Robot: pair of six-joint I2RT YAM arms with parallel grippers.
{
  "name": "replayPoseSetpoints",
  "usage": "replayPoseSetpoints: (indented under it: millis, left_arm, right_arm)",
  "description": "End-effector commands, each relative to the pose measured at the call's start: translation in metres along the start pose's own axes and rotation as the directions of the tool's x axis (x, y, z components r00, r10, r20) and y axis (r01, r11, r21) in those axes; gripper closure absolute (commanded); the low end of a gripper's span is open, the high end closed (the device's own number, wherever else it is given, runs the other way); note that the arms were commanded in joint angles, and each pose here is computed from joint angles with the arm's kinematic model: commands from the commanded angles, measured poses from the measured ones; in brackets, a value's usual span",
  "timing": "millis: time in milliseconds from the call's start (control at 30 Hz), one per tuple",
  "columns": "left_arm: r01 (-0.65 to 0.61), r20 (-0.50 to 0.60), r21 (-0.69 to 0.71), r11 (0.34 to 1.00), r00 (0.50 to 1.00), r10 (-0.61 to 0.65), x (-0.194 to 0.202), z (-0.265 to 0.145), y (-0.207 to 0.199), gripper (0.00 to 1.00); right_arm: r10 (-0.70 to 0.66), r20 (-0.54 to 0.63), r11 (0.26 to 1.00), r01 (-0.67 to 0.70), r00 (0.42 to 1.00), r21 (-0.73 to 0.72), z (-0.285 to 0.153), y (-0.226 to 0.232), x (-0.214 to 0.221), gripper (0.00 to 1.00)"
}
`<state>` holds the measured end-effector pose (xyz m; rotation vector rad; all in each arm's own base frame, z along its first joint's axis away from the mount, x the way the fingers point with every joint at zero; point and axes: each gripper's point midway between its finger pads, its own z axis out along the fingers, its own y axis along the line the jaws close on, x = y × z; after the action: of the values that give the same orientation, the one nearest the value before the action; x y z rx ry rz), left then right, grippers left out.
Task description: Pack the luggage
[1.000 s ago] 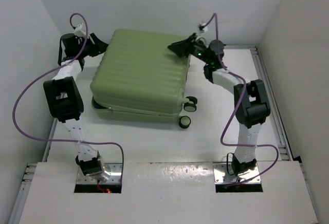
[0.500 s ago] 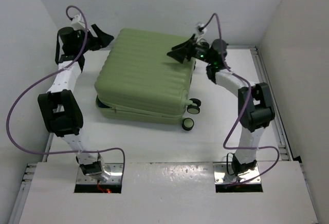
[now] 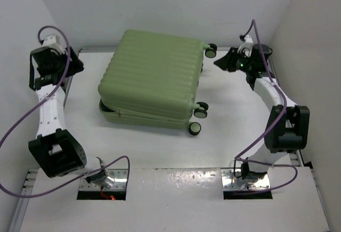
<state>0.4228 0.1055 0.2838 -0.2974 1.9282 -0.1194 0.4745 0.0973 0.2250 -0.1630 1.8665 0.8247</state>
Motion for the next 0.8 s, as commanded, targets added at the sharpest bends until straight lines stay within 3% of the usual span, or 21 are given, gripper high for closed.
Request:
replayPoseSetpoints:
  millis: [0,100,233,267,300,333,367,433,533,700,767]
  left_arm:
    - [0.072,-0.106,-0.256,0.964,0.989,-0.102,0.046,-0.020,0.052,0.29]
    - [0.114,-0.232,-0.287,0.951,0.955,-0.185,0.092,-0.025,0.069,0.30]
    - [0.258,-0.397,-0.099,0.961,0.875,-0.276,0.133,0.015,0.045,0.37]
    - [0.296,-0.470,-0.098,0.950,0.828,-0.307,0.158,0.036,0.046,0.39]
    - [0.321,-0.437,-0.092,0.943,0.837,-0.328,0.143,0.054,0.049,0.39]
    - [0.353,-0.457,0.003,0.935,0.832,-0.313,0.141,0.070,0.029,0.39]
    - [0.379,-0.511,0.001,0.925,0.795,-0.326,0.163,0.093,0.032,0.39]
    - [0.379,-0.490,0.075,0.922,0.820,-0.297,0.141,0.129,0.008,0.39]
    - [0.363,-0.519,0.204,0.909,0.828,-0.214,0.144,0.172,-0.032,0.39]
    - [0.371,-0.541,0.438,0.819,0.837,-0.090,0.159,0.206,-0.130,0.37]
    - [0.352,-0.470,0.506,0.787,0.878,-0.090,0.135,0.224,-0.152,0.37]
  right_arm:
    - [0.067,-0.191,0.990,-0.041,0.979,0.136,-0.022,-0.016,0.077,0.73]
    - [0.112,-0.253,0.988,-0.080,0.961,0.133,-0.029,-0.005,0.113,0.77]
    - [0.092,-0.326,0.996,-0.084,0.941,0.038,-0.030,0.025,0.159,0.78]
    - [0.082,-0.344,0.996,-0.084,0.935,0.008,-0.032,0.033,0.172,0.78]
    - [0.067,-0.349,0.997,-0.075,0.935,-0.009,-0.033,0.035,0.177,0.78]
    - [0.088,-0.375,0.995,-0.097,0.923,-0.005,-0.039,0.035,0.194,0.78]
    - [0.086,-0.386,0.995,-0.101,0.918,-0.020,-0.039,0.039,0.199,0.79]
    - [0.102,-0.420,0.991,-0.129,0.902,-0.035,-0.044,0.043,0.214,0.79]
    - [0.134,-0.449,0.986,-0.165,0.883,-0.032,-0.047,0.046,0.228,0.79]
    - [0.149,-0.477,0.979,-0.198,0.866,-0.054,-0.055,0.058,0.238,0.79]
    - [0.146,-0.483,0.977,-0.202,0.864,-0.066,-0.060,0.063,0.240,0.79]
